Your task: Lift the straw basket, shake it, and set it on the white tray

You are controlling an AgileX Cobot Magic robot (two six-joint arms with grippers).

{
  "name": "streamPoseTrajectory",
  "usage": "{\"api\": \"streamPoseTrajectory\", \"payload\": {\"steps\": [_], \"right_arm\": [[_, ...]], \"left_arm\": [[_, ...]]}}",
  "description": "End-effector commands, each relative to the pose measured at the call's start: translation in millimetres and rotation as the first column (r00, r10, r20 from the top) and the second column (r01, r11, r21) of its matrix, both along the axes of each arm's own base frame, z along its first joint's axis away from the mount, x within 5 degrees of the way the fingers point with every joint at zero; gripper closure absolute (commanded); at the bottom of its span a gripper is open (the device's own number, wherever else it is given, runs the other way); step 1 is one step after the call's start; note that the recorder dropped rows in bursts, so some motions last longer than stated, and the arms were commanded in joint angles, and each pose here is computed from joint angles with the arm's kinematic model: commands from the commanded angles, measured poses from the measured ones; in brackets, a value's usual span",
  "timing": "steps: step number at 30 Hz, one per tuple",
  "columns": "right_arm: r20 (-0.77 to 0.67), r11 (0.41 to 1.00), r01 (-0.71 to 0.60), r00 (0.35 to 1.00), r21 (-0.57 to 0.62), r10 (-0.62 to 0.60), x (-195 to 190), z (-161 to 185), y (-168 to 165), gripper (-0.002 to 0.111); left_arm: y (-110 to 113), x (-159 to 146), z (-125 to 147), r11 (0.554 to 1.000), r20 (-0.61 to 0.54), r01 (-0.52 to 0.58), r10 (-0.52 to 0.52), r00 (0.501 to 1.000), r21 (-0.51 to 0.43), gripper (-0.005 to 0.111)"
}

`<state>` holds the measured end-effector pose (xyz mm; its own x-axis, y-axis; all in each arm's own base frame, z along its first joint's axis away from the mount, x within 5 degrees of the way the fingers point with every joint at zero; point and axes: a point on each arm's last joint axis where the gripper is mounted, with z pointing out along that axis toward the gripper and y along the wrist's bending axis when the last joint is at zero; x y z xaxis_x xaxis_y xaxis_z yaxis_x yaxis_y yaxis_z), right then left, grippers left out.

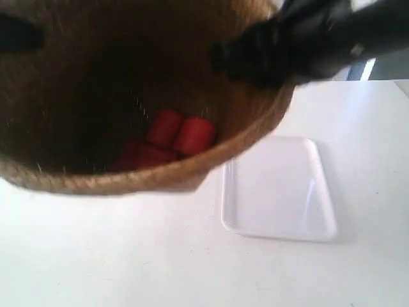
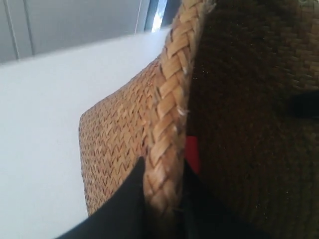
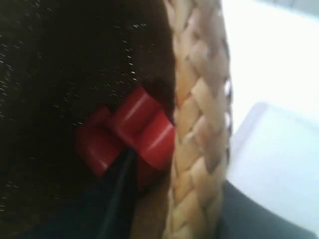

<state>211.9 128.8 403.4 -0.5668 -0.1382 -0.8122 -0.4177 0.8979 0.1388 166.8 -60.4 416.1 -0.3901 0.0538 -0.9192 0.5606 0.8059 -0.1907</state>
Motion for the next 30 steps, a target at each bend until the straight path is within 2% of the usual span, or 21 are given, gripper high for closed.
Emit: {"api": "streamPoseTrajectory", "payload": {"steps": [1,2,3,4,5,6,8,9,13,16,23,30], "right_arm": [[0.237,0.995,-0.045,0.971,0.093,0.022,-24.6,26.4,-12.8,0.108],[0.182,0.998,-0.033,0.983,0.045,0.025,-9.3,-3.5,-5.0,0.108],[0.039,1.000,0.003,0.999,-0.019,-0.003,5.3,-38.6,-1.7,0.108],[-0.093,0.997,0.044,0.994,-0.065,-0.050,12.3,-56.7,-3.7,0.108],[-0.137,0.995,0.050,0.989,-0.089,-0.062,14.9,-63.4,-3.7,0.108],[-0.142,0.996,0.021,0.989,-0.088,-0.034,14.9,-65.5,1.3,0.108],[-0.102,0.998,-0.001,0.995,-0.058,-0.005,13.8,-60.6,5.4,0.108],[-0.065,0.999,0.004,0.998,-0.051,-0.008,14.3,-56.0,4.0,0.108],[-0.031,0.999,0.004,1.000,-0.044,-0.005,15.5,-53.6,4.1,0.108],[-0.028,0.998,0.003,1.000,-0.055,-0.004,17.7,-56.0,4.8,0.108],[-0.106,0.995,0.000,0.994,-0.099,-0.011,28.8,-76.2,11.3,0.108],[-0.118,0.994,-0.001,0.993,-0.106,-0.011,33.4,-82.2,14.1,0.108]], "left_arm": [[1.1,-23.5,10.7,0.998,0.087,0.028,-0.034,0.996,0.063,0.107],[2.5,-6.2,-26.2,0.998,-0.061,-0.006,0.009,0.998,0.060,0.107],[3.4,4.7,-56.0,0.999,-0.218,-0.048,0.052,0.975,0.024,0.107],[3.7,7.5,-68.6,0.997,-0.295,-0.076,0.071,0.953,-0.004,0.107],[3.1,7.6,-73.1,0.997,-0.301,-0.074,0.067,0.951,-0.014,0.107],[-1.0,6.5,-69.4,0.999,-0.255,-0.034,0.024,0.967,-0.033,0.107],[-4.4,4.7,-55.9,0.998,-0.162,0.007,-0.018,0.987,-0.069,0.107],[-2.1,5.6,-51.7,0.998,-0.142,-0.012,0.003,0.990,-0.061,0.107],[-1.4,6.1,-49.1,0.999,-0.136,-0.011,0.003,0.991,-0.054,0.107],[0.4,7.5,-51.9,1.000,-0.138,-0.016,0.014,0.990,-0.014,0.107],[5.6,13.9,-47.6,0.994,-0.088,-0.103,0.100,0.991,-0.034,0.107],[6.2,16.6,-53.0,0.995,-0.107,-0.102,0.101,0.989,-0.005,0.107]]}}
